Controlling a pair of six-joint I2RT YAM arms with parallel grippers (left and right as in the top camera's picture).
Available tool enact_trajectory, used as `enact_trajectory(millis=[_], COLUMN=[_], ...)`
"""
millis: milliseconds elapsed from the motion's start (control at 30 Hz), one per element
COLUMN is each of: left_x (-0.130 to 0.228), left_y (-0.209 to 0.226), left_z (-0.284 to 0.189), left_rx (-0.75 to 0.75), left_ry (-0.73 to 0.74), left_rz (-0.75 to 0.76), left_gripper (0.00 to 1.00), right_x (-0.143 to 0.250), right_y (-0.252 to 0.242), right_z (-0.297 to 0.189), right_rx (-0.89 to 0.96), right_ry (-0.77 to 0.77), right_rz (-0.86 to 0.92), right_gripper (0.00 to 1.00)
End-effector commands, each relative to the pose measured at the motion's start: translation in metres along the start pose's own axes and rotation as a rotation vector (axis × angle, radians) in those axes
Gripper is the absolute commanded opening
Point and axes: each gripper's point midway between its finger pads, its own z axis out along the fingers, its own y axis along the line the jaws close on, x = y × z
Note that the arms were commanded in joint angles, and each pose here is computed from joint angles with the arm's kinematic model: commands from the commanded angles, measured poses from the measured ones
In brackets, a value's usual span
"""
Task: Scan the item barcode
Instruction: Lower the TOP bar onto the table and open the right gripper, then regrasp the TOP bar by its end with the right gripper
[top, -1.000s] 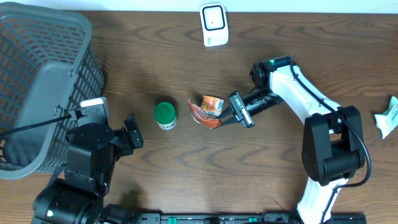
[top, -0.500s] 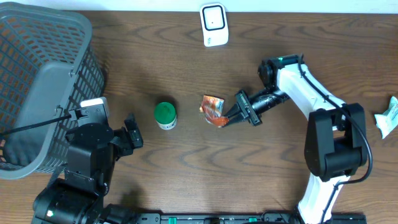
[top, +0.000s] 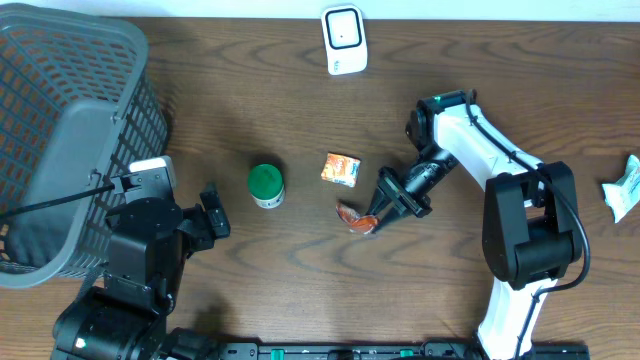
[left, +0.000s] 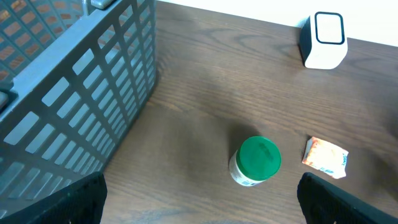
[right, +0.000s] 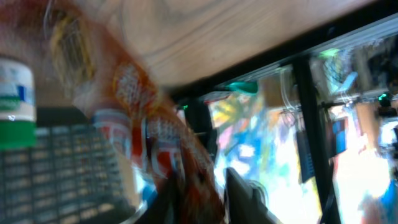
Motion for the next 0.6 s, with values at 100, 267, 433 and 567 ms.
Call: enact_trajectory(millis=[100, 267, 433, 567], left_x=[-0.006, -0.006, -0.006, -0.006], left_y=[0.002, 0.002, 0.002, 0.002], left_z=[-0.003, -0.003, -0.003, -0.003], left_rx=[-0.007, -0.007, -0.007, -0.007], left_ry=[-0.018, -0.019, -0.019, -0.018], left_rz=[-0.013, -0.013, -0.013, -0.013], left_gripper=[0.98, 0.98, 0.98, 0.98], right_x=[-0.027, -0.053, -0.092, -0.100], right_y=[0.015, 0.036, 0.057, 0.064], right_z=[-0.011, -0.034, -0.050, -0.039], right_rx=[-0.071, -0.177, -0.138, 0.022], right_ry=[-0.078, -0.161, -0.415, -0.540], right_rz=[-0.011, -0.324, -0.667, -0.936], right_gripper=[0.47, 0.68, 0.84, 0.69])
